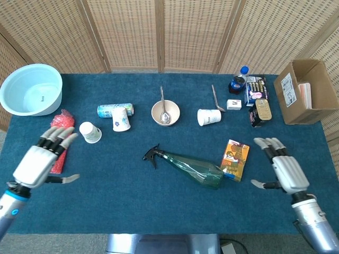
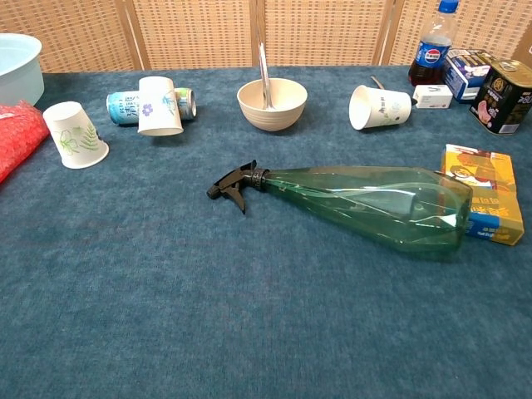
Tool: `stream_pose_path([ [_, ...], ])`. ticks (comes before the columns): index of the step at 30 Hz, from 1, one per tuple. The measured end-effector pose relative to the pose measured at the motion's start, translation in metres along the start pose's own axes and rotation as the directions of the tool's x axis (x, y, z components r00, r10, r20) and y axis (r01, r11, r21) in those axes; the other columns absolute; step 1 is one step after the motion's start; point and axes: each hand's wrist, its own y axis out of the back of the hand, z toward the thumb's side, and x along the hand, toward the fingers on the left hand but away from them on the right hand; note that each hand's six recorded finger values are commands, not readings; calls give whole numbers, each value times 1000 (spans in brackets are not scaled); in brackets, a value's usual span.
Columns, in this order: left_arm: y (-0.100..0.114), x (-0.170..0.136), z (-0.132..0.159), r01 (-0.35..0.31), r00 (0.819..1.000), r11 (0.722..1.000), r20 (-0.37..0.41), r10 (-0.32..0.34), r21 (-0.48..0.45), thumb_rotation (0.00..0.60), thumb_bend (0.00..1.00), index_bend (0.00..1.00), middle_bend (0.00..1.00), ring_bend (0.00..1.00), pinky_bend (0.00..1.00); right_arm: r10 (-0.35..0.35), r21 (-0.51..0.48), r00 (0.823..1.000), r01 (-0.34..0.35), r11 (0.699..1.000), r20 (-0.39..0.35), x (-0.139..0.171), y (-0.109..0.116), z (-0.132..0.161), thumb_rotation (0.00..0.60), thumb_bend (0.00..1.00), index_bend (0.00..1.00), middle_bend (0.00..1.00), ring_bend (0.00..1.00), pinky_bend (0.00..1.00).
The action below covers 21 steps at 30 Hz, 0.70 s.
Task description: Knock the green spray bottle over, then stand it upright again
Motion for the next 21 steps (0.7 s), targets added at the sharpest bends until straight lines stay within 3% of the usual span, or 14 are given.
stream_pose_path([
  [8,11,-22,-27,-70,995,997,-79,67,-32,319,172,81,0,0,65,80,-44,995,-83,996,-61,-16,-15,48,600,139,0,15,0,54],
  [21,5,-24,-31,-71,995,996,-76,66,-55,316,172,83,0,0,51,152,10,985,-152,988,-87,-44,-51,91,600,138,0,17,0,57],
])
